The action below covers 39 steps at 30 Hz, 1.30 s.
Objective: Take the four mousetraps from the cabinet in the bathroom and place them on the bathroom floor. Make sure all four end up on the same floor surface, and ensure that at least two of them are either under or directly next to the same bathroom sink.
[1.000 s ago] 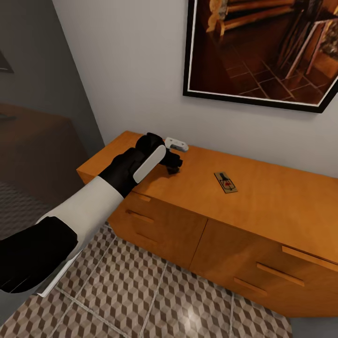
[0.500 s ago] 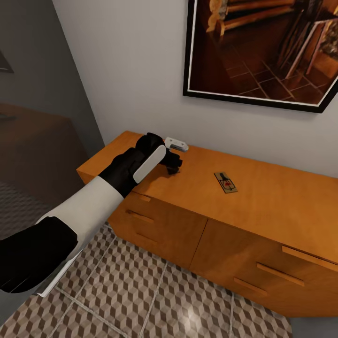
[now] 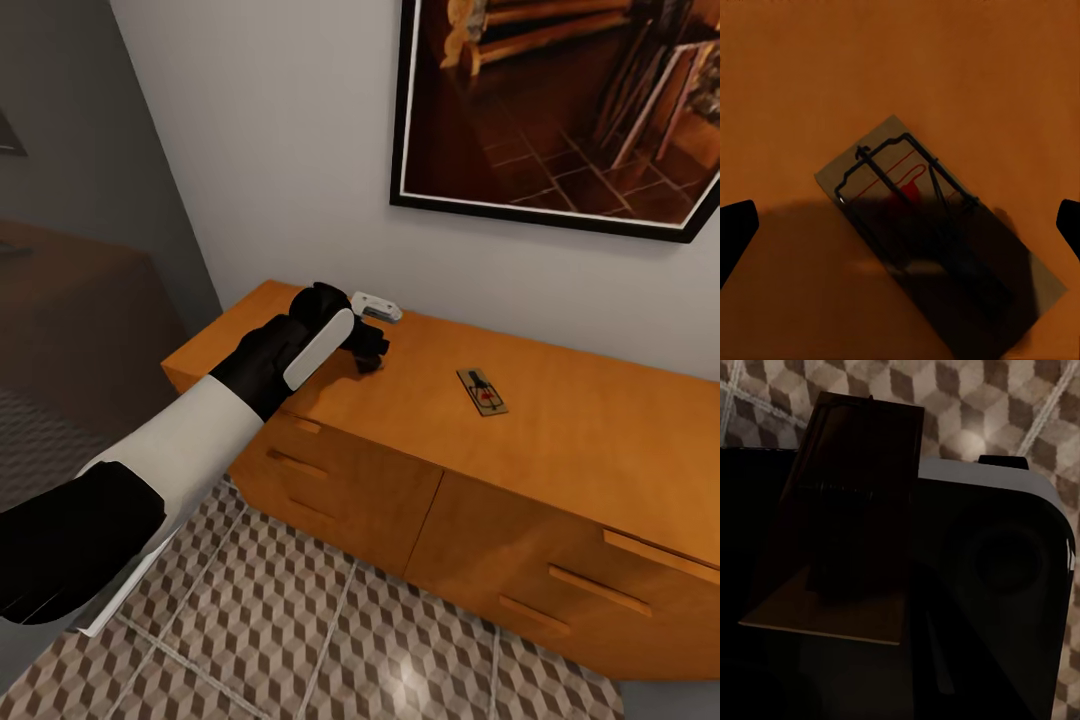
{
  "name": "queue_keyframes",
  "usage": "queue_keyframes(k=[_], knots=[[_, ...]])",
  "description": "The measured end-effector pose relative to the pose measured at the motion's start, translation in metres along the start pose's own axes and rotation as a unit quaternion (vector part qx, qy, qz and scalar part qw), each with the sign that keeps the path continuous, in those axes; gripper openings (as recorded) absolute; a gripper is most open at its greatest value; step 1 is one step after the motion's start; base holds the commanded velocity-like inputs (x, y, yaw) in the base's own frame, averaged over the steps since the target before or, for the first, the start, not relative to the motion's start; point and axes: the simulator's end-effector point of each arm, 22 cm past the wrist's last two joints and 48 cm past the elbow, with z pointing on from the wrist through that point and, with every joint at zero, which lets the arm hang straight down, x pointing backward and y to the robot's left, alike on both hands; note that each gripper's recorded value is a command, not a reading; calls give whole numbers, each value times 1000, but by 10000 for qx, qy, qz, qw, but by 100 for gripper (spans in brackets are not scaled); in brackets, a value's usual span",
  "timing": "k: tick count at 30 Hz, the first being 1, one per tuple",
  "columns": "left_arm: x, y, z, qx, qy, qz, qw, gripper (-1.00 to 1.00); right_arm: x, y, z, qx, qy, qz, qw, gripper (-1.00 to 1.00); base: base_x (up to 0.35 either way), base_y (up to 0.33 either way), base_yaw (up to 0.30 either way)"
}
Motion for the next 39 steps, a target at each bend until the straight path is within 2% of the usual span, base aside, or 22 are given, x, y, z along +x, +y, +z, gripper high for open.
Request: queue_keyframes(k=[27,34,39], knots=[[2,-2,2,32,28,-13,10000,100,1,0,0,-2,18,-2,10000,-100,5,0,0],[8,-20,5,460,141,-272,9985,100,4,0,0,0,45,2,10000,-100,0,0,0],[11,-25,6,547,178,-310,9979,100,4,0,0,2,50,3,10000,-100,0,0,0]])
